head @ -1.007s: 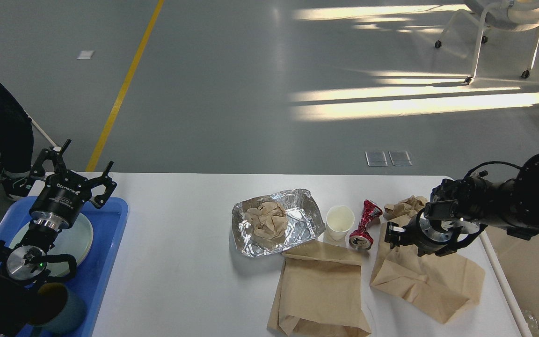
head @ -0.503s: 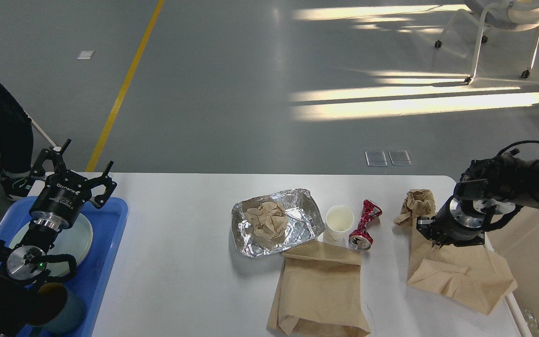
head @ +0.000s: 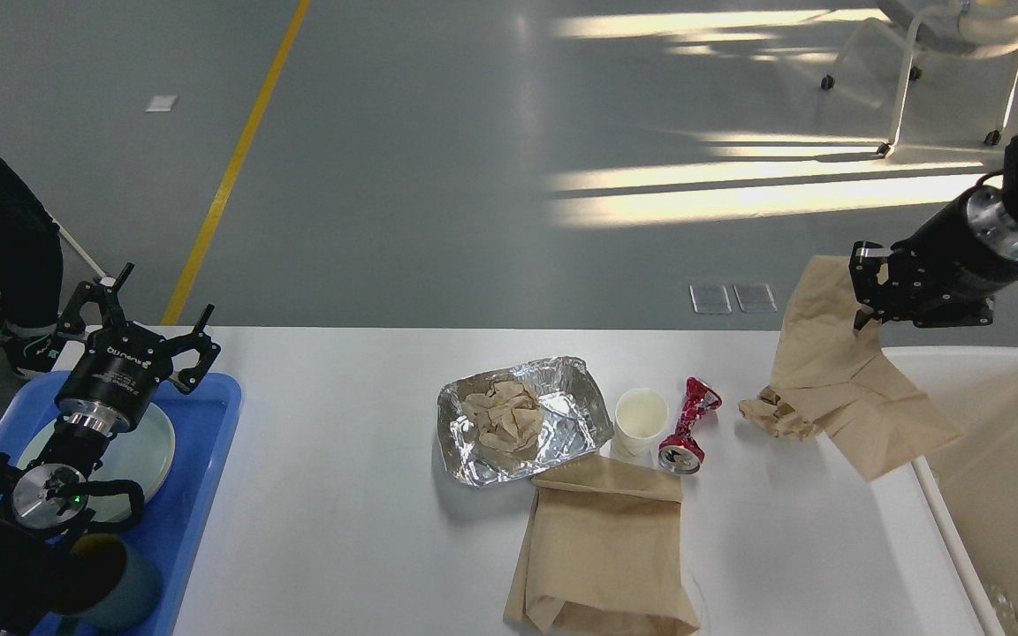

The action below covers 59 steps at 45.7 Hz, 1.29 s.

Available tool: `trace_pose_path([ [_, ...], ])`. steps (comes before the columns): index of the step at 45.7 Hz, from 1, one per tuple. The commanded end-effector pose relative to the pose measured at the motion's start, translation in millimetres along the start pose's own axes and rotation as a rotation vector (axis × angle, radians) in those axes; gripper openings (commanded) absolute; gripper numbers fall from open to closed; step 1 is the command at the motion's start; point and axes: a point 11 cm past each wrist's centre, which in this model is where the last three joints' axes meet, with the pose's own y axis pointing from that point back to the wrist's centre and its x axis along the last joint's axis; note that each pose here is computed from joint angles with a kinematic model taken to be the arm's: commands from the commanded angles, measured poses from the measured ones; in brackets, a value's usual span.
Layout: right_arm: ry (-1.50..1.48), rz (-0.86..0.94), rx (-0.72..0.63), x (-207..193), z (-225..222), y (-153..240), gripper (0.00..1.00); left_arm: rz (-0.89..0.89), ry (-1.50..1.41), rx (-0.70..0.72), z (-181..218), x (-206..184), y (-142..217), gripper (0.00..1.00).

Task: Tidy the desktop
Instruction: 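Grasp the brown paper bag with the right gripper and lift it, then carry the paper bag into the white bin and release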

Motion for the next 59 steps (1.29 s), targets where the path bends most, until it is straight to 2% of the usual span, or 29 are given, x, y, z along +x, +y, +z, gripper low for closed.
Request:
trace_pose_path([
  [1, 0.018, 0.076, 0.090, 16.5, -20.7, 57.7, 0.00, 0.000, 0.000, 0.000, 0.1, 0.0, 0.0, 0.96],
  [10, 0.064, 0.171, 0.176, 25.7, -45.0, 125.0, 0.00, 0.000, 0.000, 0.000, 0.1, 0.0, 0.0, 0.96],
  [17, 0.028, 0.218, 0.167, 35.8, -31.2, 126.5, 0.00, 0.000, 0.000, 0.000, 0.1, 0.0, 0.0, 0.96],
  [22, -0.079, 0.239, 0.136, 51.8, 11.7, 92.8, 0.00, 0.001, 0.000, 0.001, -0.2, 0.5, 0.5, 0.96],
  [30, -0.239, 0.337, 0.008, 70.5, 96.6, 35.8, 0.00, 0.000, 0.000, 0.000, 0.1, 0.0, 0.0, 0.96],
  [35, -0.335, 0.374, -0.096, 57.3, 157.8, -17.9, 0.00, 0.000, 0.000, 0.000, 0.1, 0.0, 0.0, 0.96],
  [44, -0.420, 0.412, -0.233, 17.2, 228.8, -85.8, 0.00, 0.000, 0.000, 0.000, 0.1, 0.0, 0.0, 0.96],
  [45, -0.424, 0.417, -0.250, 12.4, 235.8, -91.3, 0.04, 0.000, 0.000, 0.000, 0.1, 0.0, 0.0, 0.96],
  [46, -0.428, 0.422, -0.265, 7.8, 242.0, -96.9, 0.16, 0.000, 0.000, 0.000, 0.1, 0.0, 0.0, 0.96],
  [50, -0.437, 0.488, -0.323, -4.3, 265.7, -114.3, 0.74, 0.000, 0.000, 0.000, 0.1, 0.0, 0.0, 0.96],
  [52, -0.442, 0.536, -0.350, -9.6, 275.9, -122.2, 0.97, 0.000, 0.000, 0.000, 0.1, 0.0, 0.0, 0.96],
  [53, -0.444, 0.547, -0.358, -14.1, 278.9, -128.1, 1.00, -0.001, 0.001, 0.001, -0.7, -0.2, -0.2, 0.96],
  [59, -0.459, 0.529, -0.393, -49.2, 291.8, -161.7, 1.00, 0.000, 0.000, 0.000, 0.1, 0.0, 0.0, 0.96],
])
